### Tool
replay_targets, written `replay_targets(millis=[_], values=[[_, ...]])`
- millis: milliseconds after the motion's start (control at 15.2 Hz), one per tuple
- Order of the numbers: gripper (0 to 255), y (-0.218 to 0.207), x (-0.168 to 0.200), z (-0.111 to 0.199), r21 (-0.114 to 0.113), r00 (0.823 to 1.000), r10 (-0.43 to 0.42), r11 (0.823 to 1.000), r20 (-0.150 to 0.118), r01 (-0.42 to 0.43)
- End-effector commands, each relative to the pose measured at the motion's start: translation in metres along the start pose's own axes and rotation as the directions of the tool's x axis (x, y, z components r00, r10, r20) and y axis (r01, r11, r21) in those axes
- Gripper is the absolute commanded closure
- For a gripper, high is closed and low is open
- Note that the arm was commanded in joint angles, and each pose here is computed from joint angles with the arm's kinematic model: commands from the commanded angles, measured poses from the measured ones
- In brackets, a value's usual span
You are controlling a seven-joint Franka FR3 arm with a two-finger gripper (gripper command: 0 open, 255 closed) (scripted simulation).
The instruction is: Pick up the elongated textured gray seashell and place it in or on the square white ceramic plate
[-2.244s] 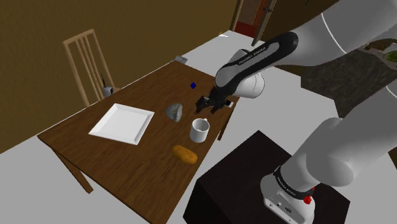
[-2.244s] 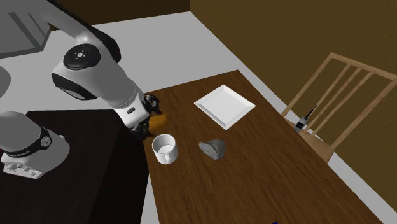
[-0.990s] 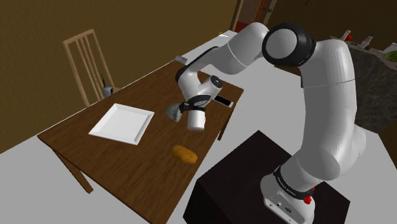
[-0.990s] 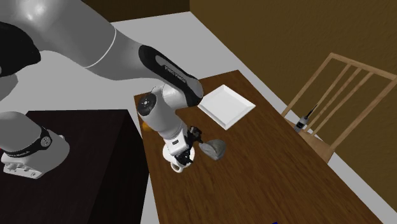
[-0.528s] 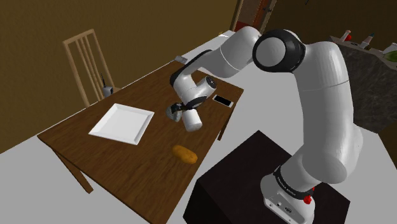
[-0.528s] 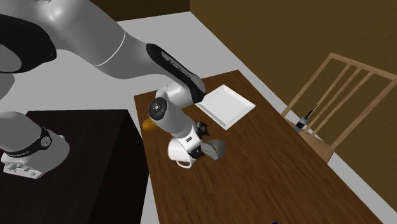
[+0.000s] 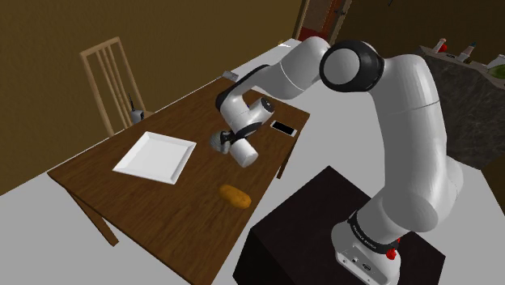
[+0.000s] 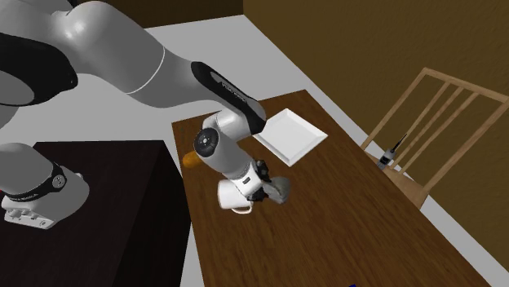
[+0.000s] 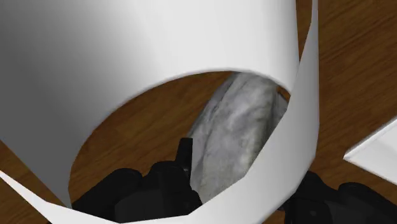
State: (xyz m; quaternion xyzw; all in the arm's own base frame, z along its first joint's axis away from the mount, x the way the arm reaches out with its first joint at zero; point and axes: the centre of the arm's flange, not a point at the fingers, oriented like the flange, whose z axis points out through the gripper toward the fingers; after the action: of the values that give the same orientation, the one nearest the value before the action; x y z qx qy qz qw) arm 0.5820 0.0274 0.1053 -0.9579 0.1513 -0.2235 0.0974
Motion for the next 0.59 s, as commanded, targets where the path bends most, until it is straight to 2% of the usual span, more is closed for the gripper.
replay_targets(millis=[0, 330, 396, 528], values=[[255, 0.009, -0.028, 0.014, 0.018, 0.973, 0.214, 0.976, 0.082, -0.216], [255, 0.006, -0.029, 0.011, 0.017, 0.973, 0.213, 0.976, 0.083, -0.215], [255, 0.000, -0.043, 0.010, 0.028, 0.975, 0.209, 0.977, 0.076, -0.212], [255, -0.003, -0.038, 0.001, 0.028, 0.975, 0.209, 0.977, 0.076, -0.212]])
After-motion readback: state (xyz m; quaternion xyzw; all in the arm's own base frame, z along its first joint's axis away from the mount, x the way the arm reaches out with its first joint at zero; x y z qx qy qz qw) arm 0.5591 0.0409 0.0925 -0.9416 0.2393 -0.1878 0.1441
